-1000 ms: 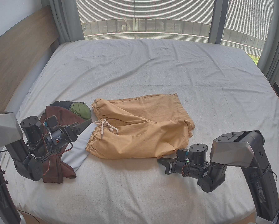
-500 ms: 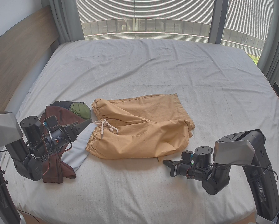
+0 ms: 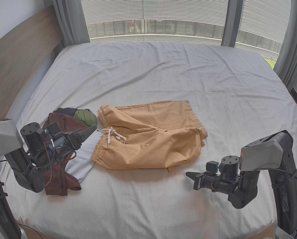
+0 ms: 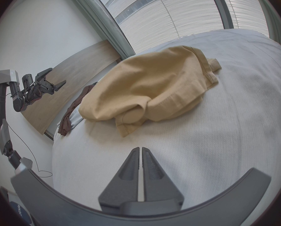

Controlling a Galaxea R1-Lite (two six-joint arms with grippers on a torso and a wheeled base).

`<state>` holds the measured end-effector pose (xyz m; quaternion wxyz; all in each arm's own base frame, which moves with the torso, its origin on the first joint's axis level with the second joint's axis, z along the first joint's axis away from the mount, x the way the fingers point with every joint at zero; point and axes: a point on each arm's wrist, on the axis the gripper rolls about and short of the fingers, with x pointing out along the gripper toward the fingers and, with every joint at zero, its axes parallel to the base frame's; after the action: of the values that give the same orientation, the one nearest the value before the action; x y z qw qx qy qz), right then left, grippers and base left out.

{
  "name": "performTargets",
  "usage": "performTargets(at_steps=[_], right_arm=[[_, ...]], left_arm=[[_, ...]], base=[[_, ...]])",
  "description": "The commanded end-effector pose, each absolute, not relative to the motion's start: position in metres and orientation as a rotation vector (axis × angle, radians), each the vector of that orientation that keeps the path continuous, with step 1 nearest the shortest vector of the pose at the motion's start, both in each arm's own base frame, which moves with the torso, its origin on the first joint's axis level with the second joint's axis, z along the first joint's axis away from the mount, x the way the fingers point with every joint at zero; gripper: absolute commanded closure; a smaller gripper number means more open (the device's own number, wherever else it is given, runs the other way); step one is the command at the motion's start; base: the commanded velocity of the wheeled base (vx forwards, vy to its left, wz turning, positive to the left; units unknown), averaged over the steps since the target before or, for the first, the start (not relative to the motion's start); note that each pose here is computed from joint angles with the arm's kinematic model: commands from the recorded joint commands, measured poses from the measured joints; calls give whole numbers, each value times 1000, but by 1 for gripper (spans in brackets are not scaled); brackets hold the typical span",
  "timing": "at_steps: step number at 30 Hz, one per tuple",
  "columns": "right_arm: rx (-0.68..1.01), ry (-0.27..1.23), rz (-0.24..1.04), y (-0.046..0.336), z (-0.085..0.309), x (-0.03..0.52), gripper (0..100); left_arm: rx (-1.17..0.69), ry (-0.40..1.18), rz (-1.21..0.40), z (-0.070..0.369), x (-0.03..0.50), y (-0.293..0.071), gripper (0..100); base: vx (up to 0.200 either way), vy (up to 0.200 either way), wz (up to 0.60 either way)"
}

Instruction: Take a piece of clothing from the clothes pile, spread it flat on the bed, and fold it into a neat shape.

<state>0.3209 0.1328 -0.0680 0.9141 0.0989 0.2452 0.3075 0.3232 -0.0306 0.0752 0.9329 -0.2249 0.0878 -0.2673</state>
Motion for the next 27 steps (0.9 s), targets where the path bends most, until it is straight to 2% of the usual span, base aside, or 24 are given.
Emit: performTargets(at_steps=[1,3,4,19,27], right_arm=[[204,478,648,137,-61,324,100],[200,453,702,159,-63,331,100],[198,462,703,162,-66,334,0],[185,506,742,197,-69,368,0],[177,529,731,198,-80,371,0]], left_arm=[[-460,178,-548,76,323,-31,0],[-461,176,-547,76,323,-30,0],[-459,176,-547,76,323,-30,0],[-461,180,-549,75,323,-31,0],[-463,178,-548,76,324,-31,0]], base=[[0,0,0],[0,0,0],[0,0,0],[0,0,0],[0,0,0]])
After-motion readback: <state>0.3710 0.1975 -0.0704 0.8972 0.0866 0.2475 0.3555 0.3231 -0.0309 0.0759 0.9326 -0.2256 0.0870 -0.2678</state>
